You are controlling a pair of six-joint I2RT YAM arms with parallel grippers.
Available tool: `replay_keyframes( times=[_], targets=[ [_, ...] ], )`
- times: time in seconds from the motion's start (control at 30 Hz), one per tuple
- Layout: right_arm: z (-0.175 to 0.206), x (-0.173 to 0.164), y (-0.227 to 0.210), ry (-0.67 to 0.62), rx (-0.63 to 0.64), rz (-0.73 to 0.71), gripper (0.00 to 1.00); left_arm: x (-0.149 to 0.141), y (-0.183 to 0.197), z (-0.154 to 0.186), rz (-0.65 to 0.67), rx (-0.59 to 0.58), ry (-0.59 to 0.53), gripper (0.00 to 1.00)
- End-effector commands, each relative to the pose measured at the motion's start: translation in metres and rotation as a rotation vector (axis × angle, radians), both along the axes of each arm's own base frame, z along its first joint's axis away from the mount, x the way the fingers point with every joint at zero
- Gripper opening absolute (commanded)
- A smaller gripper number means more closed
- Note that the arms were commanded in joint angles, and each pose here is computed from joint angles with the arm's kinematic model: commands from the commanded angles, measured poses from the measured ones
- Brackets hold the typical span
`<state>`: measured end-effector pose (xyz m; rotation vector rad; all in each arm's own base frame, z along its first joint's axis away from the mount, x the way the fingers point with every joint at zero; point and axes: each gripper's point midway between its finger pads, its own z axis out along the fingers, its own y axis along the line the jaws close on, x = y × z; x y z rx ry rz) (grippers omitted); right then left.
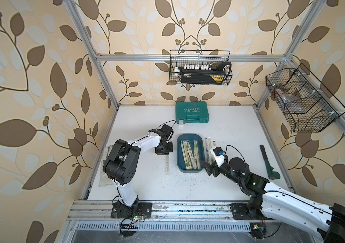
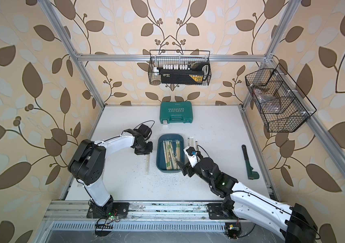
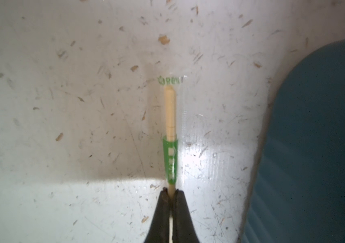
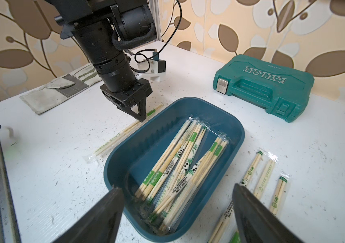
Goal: Take the paired disposable chopsticks out of the storage box
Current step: Place the paired disposable chopsticks at the center of the board.
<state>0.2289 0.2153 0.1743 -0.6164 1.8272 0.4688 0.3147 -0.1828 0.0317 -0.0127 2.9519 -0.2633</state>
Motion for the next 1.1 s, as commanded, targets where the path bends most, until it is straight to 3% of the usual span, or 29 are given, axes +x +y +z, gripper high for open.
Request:
replay_keyframes(
  times=[0.0, 0.3, 0.57, 0.93, 1.07],
  targets=[
    [-0.001, 0.001, 0.0, -0.01, -0.009, -0.005, 0.84, 0.006, -0.016, 0.007, -0.009, -0.046, -0.01, 0.0],
    [-0.002, 0.001, 0.001, -0.006, -0.013, -0.005, 0.84, 0.007, -0.018, 0.003, -0.006, -0.052, -0.008, 0.0],
    [-0.002, 0.001, 0.001, -0.004, -0.014, -0.004, 0.84, 0.007, -0.018, 0.001, -0.003, -0.044, 0.001, 0.2],
    [-0.002, 0.002, 0.001, -0.002, -0.017, -0.006, 0.84, 0.005, -0.012, 0.009, 0.016, -0.027, -0.006, 0.2],
    [-0.002, 0.002, 0.001, -0.001, -0.017, -0.008, 0.84, 0.003, -0.009, 0.019, 0.034, -0.035, -0.033, 0.25]
  ],
)
